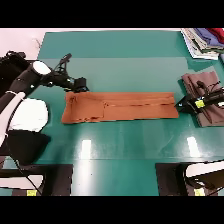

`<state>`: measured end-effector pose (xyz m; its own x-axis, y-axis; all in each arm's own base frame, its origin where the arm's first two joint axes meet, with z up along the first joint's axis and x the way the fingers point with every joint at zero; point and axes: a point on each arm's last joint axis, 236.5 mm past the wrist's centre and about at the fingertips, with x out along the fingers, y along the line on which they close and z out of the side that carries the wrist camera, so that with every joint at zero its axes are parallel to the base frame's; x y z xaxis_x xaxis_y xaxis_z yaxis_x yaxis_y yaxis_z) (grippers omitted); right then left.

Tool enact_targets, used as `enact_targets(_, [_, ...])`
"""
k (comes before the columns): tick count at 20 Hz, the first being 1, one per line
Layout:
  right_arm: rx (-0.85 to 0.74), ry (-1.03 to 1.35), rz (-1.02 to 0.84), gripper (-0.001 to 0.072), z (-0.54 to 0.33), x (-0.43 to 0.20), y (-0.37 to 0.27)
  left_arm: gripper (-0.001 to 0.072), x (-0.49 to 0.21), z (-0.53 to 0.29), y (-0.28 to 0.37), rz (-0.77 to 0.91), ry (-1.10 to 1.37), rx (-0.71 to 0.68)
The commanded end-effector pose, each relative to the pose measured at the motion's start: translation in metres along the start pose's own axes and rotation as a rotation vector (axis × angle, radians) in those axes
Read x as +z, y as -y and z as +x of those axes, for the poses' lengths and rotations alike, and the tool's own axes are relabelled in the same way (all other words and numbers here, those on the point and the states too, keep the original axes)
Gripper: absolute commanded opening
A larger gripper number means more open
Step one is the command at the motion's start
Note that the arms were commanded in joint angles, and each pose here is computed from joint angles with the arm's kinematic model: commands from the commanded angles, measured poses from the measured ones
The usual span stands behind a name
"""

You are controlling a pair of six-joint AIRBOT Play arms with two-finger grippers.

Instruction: Fold the shirts.

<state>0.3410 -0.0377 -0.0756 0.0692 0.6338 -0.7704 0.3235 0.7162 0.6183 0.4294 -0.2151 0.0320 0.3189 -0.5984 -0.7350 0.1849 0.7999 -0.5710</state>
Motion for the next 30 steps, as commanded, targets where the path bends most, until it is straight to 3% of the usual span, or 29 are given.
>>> enact_targets(1, [0.071,0.000,-0.018,0.0447,0.030,0.007,-0.011,0.0026,-0.003,0.030,0.042,0.009,0.038,-0.036])
enact_targets(2, [0.069,0.021,-0.037,0.0445,0.035,0.013,-0.019,0.0026,-0.009,0.041,0.051,0.017,0.030,-0.043])
enact_targets(3, [0.063,0.040,-0.052,0.0362,0.038,0.019,-0.024,0.0025,-0.014,0.052,0.058,0.030,0.025,-0.048])
enact_targets(4, [0.057,0.041,-0.082,0.0179,0.039,0.022,-0.032,0.0025,-0.019,0.064,0.066,0.041,0.019,-0.054])
enact_targets(5, [0.057,0.036,-0.111,0.0072,0.037,0.024,-0.041,0.0025,-0.024,0.075,0.072,0.052,0.004,-0.058])
enact_targets(6, [0.062,0.029,-0.151,0.0016,0.031,0.025,-0.054,0.0025,-0.028,0.085,0.077,0.055,-0.016,-0.067])
enact_targets(16, [0.069,0.309,-0.618,0.0016,-0.098,-0.005,-0.267,0.0025,-0.046,0.162,0.100,0.041,-0.144,-0.102])
enact_targets(26, [0.179,0.299,-0.892,0.0016,-0.071,-0.082,-0.397,0.0025,-0.049,0.173,0.102,0.008,-0.150,-0.118])
enact_targets(30, [0.220,0.297,-0.949,0.0016,-0.055,-0.103,-0.424,0.0024,-0.006,0.125,0.087,0.133,-0.122,-0.041])
